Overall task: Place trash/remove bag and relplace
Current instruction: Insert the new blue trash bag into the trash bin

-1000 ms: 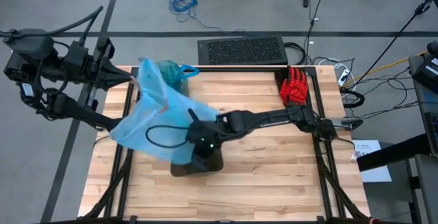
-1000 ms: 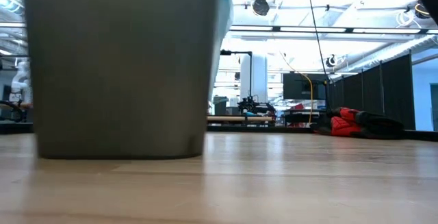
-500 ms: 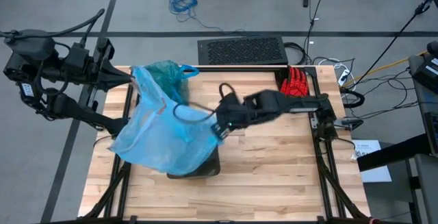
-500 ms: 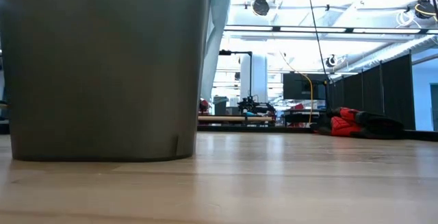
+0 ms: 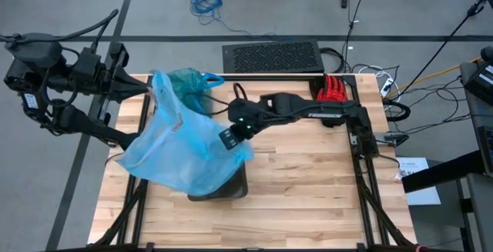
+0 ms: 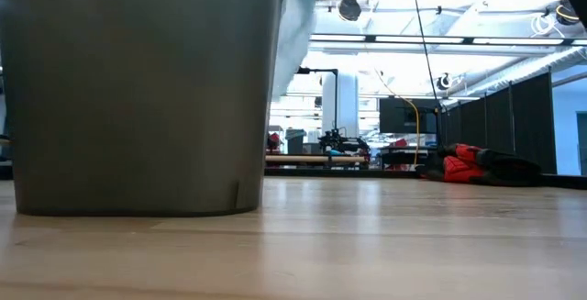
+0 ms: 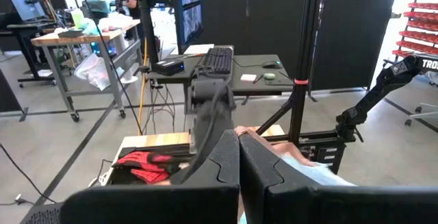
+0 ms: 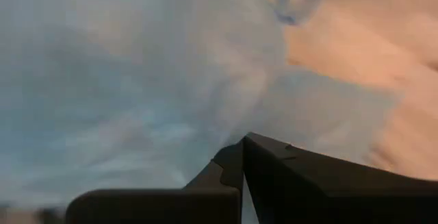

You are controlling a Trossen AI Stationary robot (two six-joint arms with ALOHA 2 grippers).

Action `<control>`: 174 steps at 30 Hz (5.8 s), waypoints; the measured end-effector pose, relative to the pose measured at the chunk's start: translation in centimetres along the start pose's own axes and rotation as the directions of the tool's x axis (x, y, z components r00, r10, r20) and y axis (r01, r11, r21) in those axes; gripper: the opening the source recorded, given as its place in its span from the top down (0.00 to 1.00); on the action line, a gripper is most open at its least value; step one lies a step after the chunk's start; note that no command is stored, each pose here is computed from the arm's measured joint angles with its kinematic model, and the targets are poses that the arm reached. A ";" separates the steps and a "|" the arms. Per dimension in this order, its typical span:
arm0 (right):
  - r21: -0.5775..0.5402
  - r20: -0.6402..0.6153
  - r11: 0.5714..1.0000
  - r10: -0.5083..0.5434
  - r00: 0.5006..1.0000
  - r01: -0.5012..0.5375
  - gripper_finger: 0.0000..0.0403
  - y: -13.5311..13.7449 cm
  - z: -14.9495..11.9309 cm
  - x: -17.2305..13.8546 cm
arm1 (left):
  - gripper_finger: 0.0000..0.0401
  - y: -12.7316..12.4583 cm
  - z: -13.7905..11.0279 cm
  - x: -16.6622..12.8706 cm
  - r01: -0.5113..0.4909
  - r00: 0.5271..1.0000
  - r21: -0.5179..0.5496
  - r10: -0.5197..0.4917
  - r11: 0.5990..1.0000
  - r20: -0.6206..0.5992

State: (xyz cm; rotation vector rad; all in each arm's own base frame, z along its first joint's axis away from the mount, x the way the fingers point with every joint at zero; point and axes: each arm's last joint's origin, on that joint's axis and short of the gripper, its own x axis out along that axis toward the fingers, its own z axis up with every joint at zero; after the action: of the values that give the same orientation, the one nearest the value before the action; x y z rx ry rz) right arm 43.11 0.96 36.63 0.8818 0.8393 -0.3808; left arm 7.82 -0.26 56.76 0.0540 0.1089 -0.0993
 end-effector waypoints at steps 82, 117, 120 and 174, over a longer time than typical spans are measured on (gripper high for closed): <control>0.135 0.314 0.953 -0.299 0.901 0.270 1.00 -0.1 0.2 -2.9 | 1.00 0.0 -0.4 -0.3 -0.009 0.999 0.004 0.009 1.000 -0.039; -0.118 0.040 0.957 0.271 0.962 -0.265 1.00 4.5 -0.7 -1.6 | 1.00 0.0 -0.4 -0.3 -0.009 0.999 -0.004 0.009 1.000 -0.040; -0.105 0.168 0.990 0.107 0.980 -0.091 1.00 2.6 0.6 -3.3 | 1.00 0.0 -0.4 -0.3 -0.009 0.999 -0.004 0.009 1.000 -0.040; -0.017 0.090 0.967 -0.253 0.963 0.256 1.00 -0.3 -2.9 -8.3 | 1.00 -0.1 -1.0 -0.3 -0.005 0.995 -0.004 0.005 1.000 -0.097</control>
State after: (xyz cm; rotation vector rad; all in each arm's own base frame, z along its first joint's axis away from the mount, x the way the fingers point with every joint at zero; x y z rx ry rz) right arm 36.32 2.82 41.85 0.7269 0.8778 -0.6267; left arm 7.37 -0.23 55.81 0.0553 0.2061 -0.0916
